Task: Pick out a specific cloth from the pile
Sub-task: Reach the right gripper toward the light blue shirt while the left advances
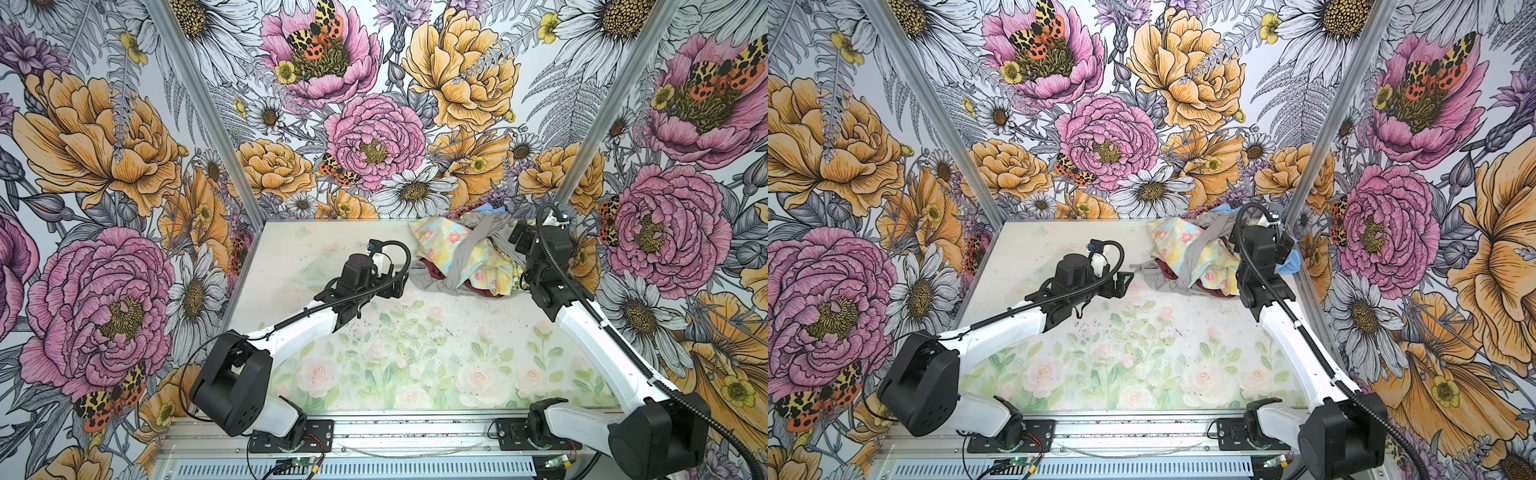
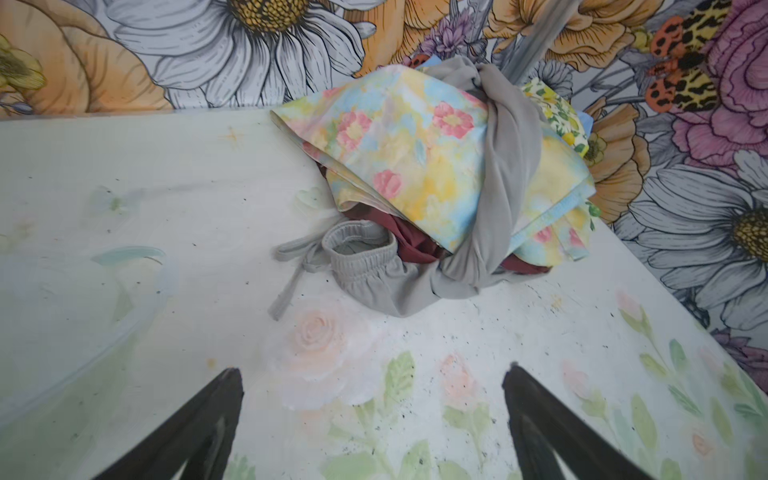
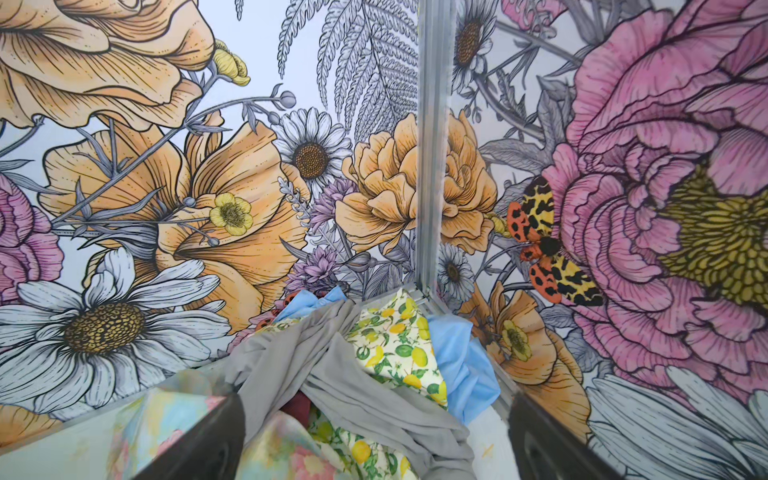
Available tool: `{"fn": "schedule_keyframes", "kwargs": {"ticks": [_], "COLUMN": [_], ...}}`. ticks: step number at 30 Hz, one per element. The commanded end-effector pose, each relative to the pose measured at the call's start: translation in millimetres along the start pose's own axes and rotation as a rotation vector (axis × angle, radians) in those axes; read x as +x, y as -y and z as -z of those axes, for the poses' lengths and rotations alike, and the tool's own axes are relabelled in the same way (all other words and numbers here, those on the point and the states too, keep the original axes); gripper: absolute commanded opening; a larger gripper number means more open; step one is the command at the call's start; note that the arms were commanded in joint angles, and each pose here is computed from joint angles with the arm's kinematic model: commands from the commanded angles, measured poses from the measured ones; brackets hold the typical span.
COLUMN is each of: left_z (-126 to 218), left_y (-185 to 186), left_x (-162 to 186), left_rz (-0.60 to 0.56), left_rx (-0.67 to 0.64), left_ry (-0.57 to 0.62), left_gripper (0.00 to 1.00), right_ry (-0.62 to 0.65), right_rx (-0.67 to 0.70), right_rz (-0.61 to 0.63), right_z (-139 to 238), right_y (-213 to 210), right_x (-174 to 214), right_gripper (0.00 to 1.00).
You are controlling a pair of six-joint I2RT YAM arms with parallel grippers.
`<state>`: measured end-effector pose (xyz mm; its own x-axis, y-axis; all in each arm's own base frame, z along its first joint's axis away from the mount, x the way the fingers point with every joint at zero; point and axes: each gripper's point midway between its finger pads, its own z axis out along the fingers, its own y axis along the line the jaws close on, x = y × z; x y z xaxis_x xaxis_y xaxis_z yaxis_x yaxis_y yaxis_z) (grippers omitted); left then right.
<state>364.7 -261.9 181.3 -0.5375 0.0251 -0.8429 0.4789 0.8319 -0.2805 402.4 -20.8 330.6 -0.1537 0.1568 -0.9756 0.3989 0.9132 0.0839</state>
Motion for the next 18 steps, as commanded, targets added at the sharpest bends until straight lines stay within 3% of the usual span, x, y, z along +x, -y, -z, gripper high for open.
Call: {"fn": "schedule_keyframes", "kwargs": {"ticks": [1,11,18], "left_z": [1.5,3.4,-1.6], "left_y": [20.6,32.6,28.0], "left_x": [-0.6,1.7,7.1], "left_rz": [-0.039,-0.054,-0.045], "left_rx": [0.061,0.077,0.057], "left_ry": [-0.019,-0.025,-0.040], "left_gripper": [0.99,0.99,0.99], "right_ry": [-0.170,-0.352,-0.417], "right_rx": [-0.063,-0.216,-0.149], "right_rz": [-0.026,-0.012,0.011], "right_z": [-6.4,-4.4,-17.6], "right_y": [-8.3,-38.7,-25.4], "right_x": [35.5,71.8,85.0], "right_gripper": [0.97,0.87,0.82]}}
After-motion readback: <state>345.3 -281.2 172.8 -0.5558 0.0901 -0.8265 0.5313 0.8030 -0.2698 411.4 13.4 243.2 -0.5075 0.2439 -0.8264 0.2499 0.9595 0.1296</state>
